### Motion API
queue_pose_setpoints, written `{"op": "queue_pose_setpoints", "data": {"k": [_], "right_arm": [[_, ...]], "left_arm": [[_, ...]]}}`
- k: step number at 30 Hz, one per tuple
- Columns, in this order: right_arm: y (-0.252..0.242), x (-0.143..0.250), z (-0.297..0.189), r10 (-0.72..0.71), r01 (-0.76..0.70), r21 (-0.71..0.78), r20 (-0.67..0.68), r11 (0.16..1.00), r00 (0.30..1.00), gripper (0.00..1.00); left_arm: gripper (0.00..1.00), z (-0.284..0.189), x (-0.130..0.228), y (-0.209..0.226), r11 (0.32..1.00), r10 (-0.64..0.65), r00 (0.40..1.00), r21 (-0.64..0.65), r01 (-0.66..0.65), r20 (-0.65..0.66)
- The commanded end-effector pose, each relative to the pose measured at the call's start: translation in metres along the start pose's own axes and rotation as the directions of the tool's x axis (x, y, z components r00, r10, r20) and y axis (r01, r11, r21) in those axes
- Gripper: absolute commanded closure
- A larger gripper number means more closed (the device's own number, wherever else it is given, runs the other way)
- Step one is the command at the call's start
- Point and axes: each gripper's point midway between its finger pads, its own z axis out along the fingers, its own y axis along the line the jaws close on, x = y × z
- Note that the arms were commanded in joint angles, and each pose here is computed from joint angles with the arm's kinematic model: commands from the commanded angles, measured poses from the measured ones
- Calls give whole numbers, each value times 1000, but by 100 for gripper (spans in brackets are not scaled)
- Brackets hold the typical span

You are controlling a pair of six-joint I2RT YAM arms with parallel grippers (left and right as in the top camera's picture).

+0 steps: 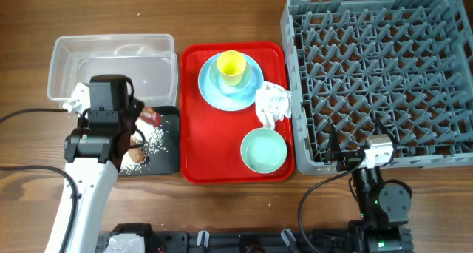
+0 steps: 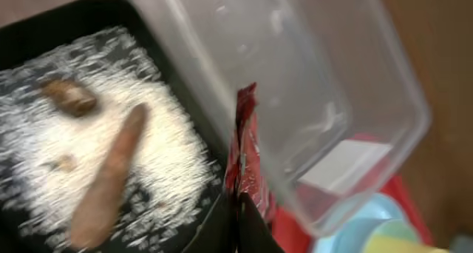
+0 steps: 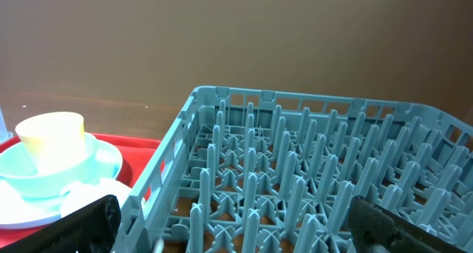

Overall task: Sort waste into correct bins and load items into the dishwasher rack
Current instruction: 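Carry the red wrapper into the clear plastic bin and release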

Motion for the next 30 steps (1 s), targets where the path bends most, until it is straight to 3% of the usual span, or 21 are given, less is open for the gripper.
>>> {"op": "queue_pose_setpoints", "data": {"k": [1,12,20,23,24,25,27,30], "right_arm": [[-2,-1,0,-5,5,8,6,1000,1000,0],[-2,-1,0,-5,5,8,5,1000,1000,0],[-2,-1,0,-5,5,8,6,1000,1000,0],[-2,-1,0,-5,5,8,5,1000,1000,0],[-2,-1,0,-5,5,9,6,1000,1000,0],[-2,-1,0,-5,5,8,5,1000,1000,0],[-2,-1,0,-5,5,8,6,1000,1000,0],[-2,-1,0,-5,5,8,6,1000,1000,0]], "left_arm": [[96,0,-16,-24,995,-33,998,97,27,57],[96,58,-54,-39,987,-127,979,121,108,161],[94,101,-62,-40,984,-153,971,121,132,183],[75,105,-65,-47,981,-158,967,147,130,198],[58,103,-68,-52,982,-122,970,165,88,210],[51,99,-71,-59,983,-77,972,182,36,223],[45,84,-77,-69,975,1,967,214,-57,253],[49,47,-58,-97,907,154,972,366,-210,176]]}}
